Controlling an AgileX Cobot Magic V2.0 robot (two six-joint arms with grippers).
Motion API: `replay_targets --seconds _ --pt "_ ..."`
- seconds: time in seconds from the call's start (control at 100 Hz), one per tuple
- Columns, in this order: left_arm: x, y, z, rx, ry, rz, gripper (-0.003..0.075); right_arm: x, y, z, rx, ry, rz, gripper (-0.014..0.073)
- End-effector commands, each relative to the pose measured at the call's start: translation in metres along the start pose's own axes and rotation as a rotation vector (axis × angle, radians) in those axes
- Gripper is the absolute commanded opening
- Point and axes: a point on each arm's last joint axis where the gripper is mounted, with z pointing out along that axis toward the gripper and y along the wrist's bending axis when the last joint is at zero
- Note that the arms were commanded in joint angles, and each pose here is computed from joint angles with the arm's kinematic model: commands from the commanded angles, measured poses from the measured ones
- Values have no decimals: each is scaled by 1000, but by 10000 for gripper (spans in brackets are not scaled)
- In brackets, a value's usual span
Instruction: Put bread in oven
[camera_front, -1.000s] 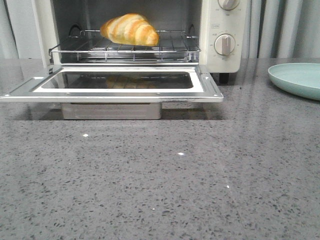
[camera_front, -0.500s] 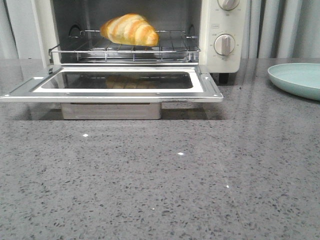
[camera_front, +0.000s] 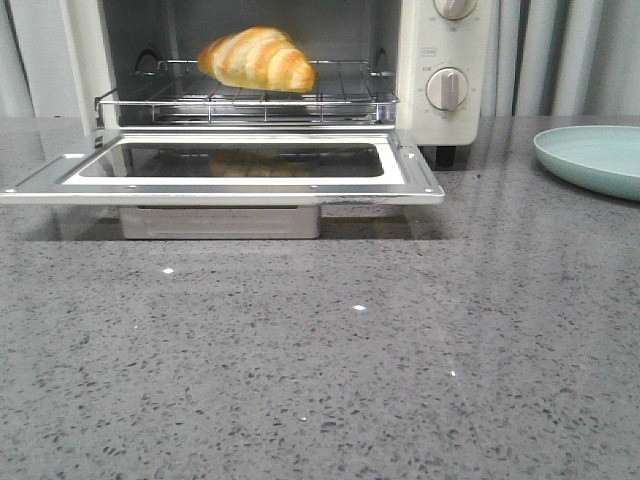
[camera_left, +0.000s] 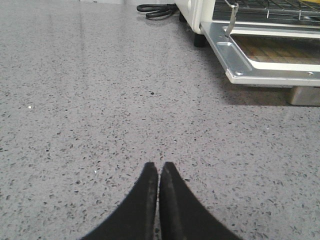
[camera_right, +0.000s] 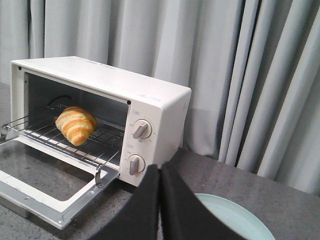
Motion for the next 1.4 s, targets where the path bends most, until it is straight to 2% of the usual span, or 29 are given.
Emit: replay_targets --seconds 0.0,0.39,0.49,0.57,0.66,0.8,0.82,0.86,0.89,0.97,1.02,1.17,1.39 --pt "1 1 0 -1 -65 -26 -21 -11 0 1 0 -67 -35 -48" --pt "1 1 0 -1 -65 -26 -21 -5 3 3 -4 -46 -45 -48" --pt "1 1 0 -1 -65 -26 -21 16 3 7 70 84 -73 -48" --pt "1 1 0 -1 -65 -26 -21 31 9 11 88 130 -86 -48" --pt "1 1 0 -1 -65 -26 -22 48 24 18 41 125 -71 -48" --pt "1 1 0 -1 -65 -26 -21 75 42 25 31 119 13 -48" --pt "1 1 0 -1 -65 -26 -22 78 44 26 25 105 -3 -48" --pt "1 1 0 -1 -65 -26 -21 82 47 28 40 64 8 -48" --pt "1 1 0 -1 -65 -26 -21 88 48 30 57 36 -27 -48" --pt "1 1 0 -1 -65 -26 -21 97 47 31 151 -94 -50 -48" --pt "1 1 0 -1 -65 -26 -21 106 48 30 187 -121 -60 -48" --pt "1 1 0 -1 -65 -26 -21 133 50 24 234 -70 -40 -48" --pt "1 1 0 -1 -65 -26 -21 161 55 14 253 43 105 -48"
